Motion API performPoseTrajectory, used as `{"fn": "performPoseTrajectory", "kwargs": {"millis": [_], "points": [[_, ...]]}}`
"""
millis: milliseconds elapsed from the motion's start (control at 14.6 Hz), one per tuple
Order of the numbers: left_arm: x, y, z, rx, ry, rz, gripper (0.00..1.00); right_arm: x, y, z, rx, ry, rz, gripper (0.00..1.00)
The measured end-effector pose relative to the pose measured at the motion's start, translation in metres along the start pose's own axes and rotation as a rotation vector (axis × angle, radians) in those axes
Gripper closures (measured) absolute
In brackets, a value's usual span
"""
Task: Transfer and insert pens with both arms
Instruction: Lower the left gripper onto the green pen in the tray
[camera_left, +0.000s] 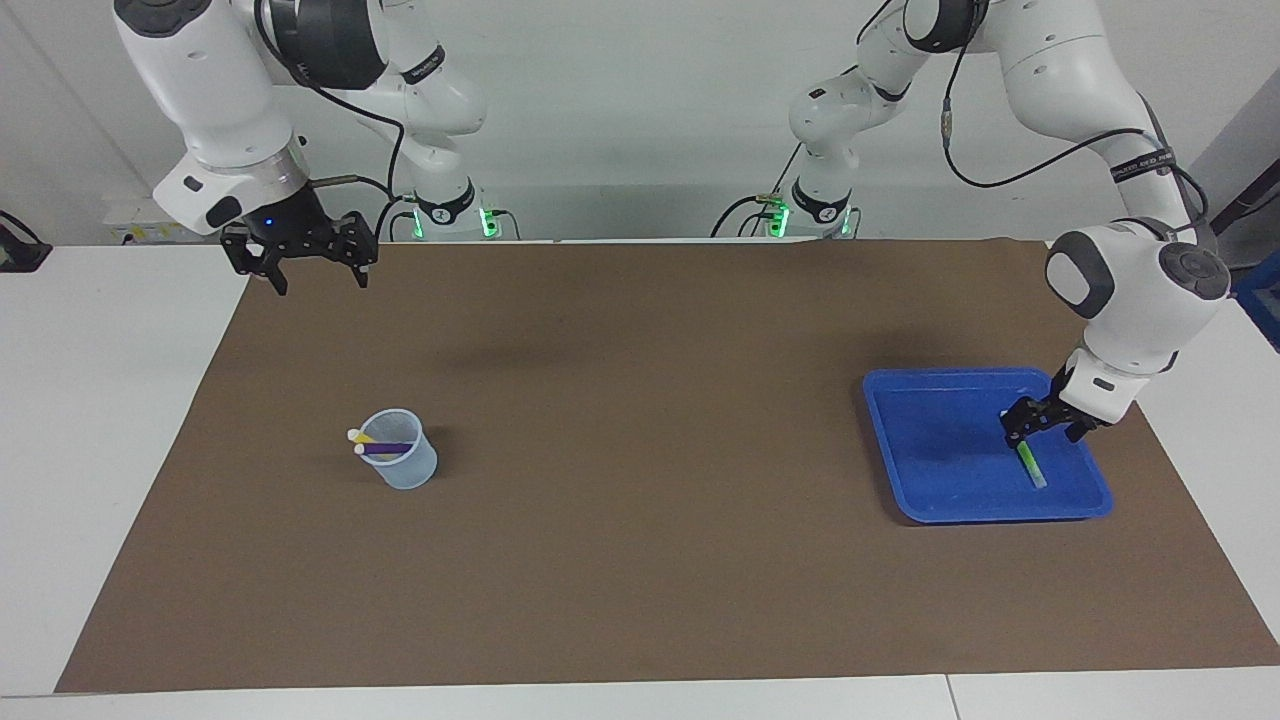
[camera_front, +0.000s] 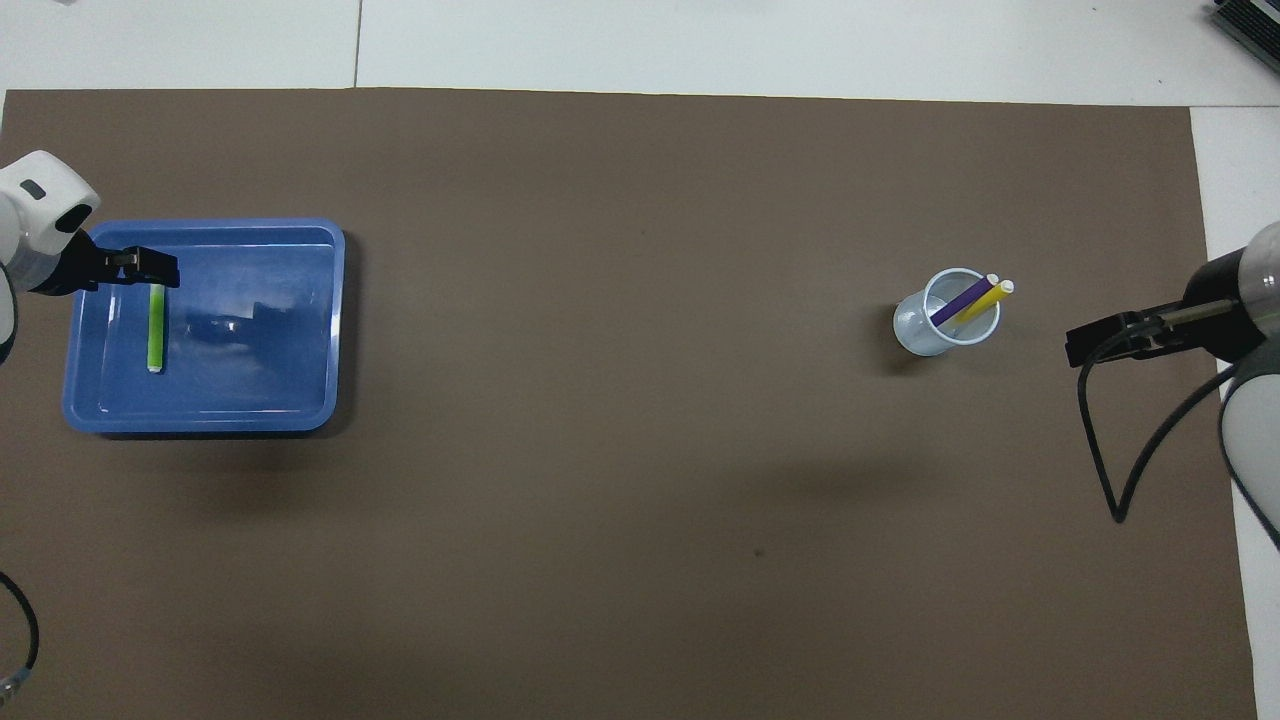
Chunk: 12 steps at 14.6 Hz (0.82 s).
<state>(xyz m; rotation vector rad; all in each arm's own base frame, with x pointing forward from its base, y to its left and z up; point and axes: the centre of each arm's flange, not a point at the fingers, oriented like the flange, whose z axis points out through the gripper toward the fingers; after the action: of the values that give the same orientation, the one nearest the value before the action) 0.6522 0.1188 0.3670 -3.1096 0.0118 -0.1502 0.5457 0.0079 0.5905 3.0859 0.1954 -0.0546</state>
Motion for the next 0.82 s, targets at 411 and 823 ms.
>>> {"fn": "performPoseTrajectory", "kwargs": {"millis": [411, 823], "points": [[-0.002, -0.012, 0.032, 0.030, -0.011, 0.034, 0.01, -0.002, 0.001, 0.008, 0.001, -0.016, 0.003, 0.00], [-0.023, -0.015, 0.067, 0.020, -0.027, 0.031, 0.09, -0.012, -0.001, 0.017, 0.000, -0.038, -0.023, 0.00]]}}
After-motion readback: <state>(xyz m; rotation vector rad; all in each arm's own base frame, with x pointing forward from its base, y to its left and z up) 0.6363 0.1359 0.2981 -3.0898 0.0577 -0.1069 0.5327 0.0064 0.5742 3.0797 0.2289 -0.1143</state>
